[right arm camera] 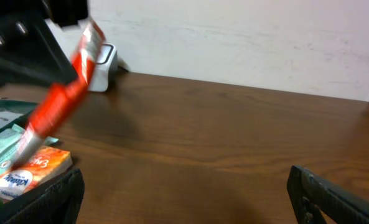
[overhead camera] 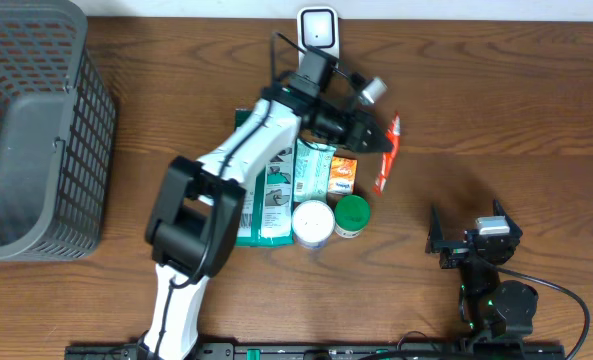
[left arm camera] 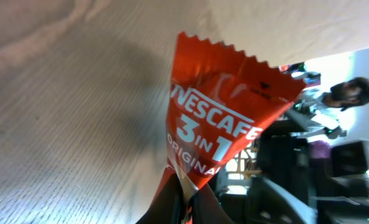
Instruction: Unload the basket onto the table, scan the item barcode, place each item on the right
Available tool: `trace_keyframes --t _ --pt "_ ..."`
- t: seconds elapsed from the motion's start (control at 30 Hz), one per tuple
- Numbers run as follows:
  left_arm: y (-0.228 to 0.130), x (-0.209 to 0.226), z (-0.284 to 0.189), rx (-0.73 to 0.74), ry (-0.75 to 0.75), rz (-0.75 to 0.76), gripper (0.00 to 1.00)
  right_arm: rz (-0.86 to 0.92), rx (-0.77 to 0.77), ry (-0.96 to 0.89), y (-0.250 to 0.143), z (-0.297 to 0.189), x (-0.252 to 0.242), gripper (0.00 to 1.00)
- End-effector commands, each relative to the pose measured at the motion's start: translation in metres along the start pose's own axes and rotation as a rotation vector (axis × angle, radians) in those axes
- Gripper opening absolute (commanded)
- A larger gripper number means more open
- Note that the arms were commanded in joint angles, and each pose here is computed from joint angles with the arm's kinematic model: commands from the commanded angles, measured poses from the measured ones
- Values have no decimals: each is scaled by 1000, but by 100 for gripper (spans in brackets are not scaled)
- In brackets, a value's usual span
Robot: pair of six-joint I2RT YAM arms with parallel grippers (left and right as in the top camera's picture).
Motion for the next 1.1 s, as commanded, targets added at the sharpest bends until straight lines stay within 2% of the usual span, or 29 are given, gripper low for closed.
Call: trace_keyframes --t 0.0,0.07,0.1,0.17,0.2,0.3,0.37,0.53,0.63,0.7,0.9,1.03,1.07 --pt "-8 11 26 40 43 -22 7 11 5 -2 -1 0 0 99" --pt "-10 13 34 47 65 -11 9 11 4 -2 -1 0 0 99" --pt "-10 14 36 46 84 -3 16 11 5 -2 -1 0 0 99" --pt "-9 16 37 40 130 5 43 11 5 -2 -1 0 0 99" --pt "-7 16 36 35 132 13 48 11 5 -2 -1 0 0 99" --pt "-2 15 30 11 136 21 71 11 5 -2 -1 0 0 99" --pt "4 11 22 -9 140 19 80 11 5 -2 -1 0 0 99" --pt "27 -15 -13 -93 161 89 81 11 5 -2 -1 0 0 99" --pt "38 -34 -47 -168 299 112 81 11 5 -2 -1 0 0 99" --pt "41 -44 -74 -218 449 97 81 11 5 -2 -1 0 0 99" --pt "15 -58 -179 -314 1125 -85 81 11 5 -2 -1 0 0 99" --pt "-13 -61 -236 -302 1446 -221 81 11 5 -2 -1 0 0 99" --pt "-18 -60 -244 -293 1484 -249 81 11 5 -2 -1 0 0 99"
Point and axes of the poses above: each gripper's point midway between its finger pads, its own z axis out along the fingers, its own x axis along the line the jaws close on, y = z × x, the point moved 9 cm from there along -z, back along the fingers, and after that the axes turned 9 degrees about z, right-handed, at the moved point
